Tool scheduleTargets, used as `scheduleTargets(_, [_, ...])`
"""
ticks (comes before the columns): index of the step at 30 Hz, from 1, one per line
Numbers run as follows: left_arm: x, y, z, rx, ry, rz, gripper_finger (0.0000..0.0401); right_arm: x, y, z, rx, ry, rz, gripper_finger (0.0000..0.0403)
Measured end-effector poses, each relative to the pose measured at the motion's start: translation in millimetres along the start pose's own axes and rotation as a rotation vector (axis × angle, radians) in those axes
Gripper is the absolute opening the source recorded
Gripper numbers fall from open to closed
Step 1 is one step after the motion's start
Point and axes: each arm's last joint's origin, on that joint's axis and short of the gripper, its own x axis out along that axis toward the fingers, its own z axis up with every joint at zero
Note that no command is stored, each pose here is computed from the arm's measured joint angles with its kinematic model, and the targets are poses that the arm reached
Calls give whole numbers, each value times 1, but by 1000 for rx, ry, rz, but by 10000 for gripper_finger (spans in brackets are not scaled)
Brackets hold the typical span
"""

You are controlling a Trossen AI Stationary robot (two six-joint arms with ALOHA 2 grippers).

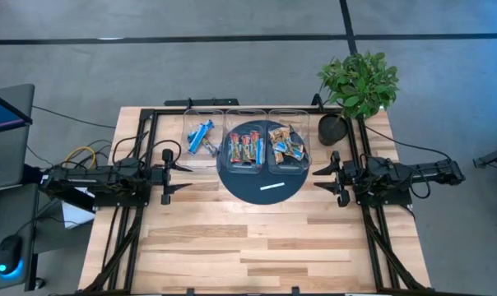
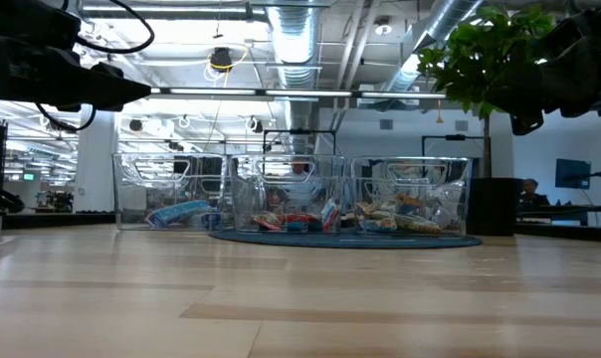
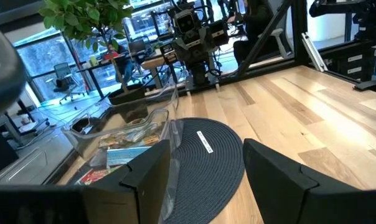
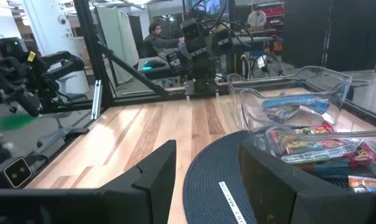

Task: Pick and place Granola Bars by type
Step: Return to Home Position

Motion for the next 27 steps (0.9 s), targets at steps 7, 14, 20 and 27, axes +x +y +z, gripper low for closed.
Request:
scheduleTargets(7, [0, 0, 0, 3, 0, 0, 199, 0, 0, 0, 0, 0, 0, 166])
scheduleTargets(14, [0, 0, 0, 3, 0, 0, 199, 0, 0, 0, 0, 0, 0, 166])
scheduleTargets(20, [0, 0, 0, 3, 0, 0, 199, 0, 0, 0, 0, 0, 0, 166])
scheduleTargets(27, [0, 0, 0, 5, 0, 0, 199, 0, 0, 0, 0, 0, 0, 166])
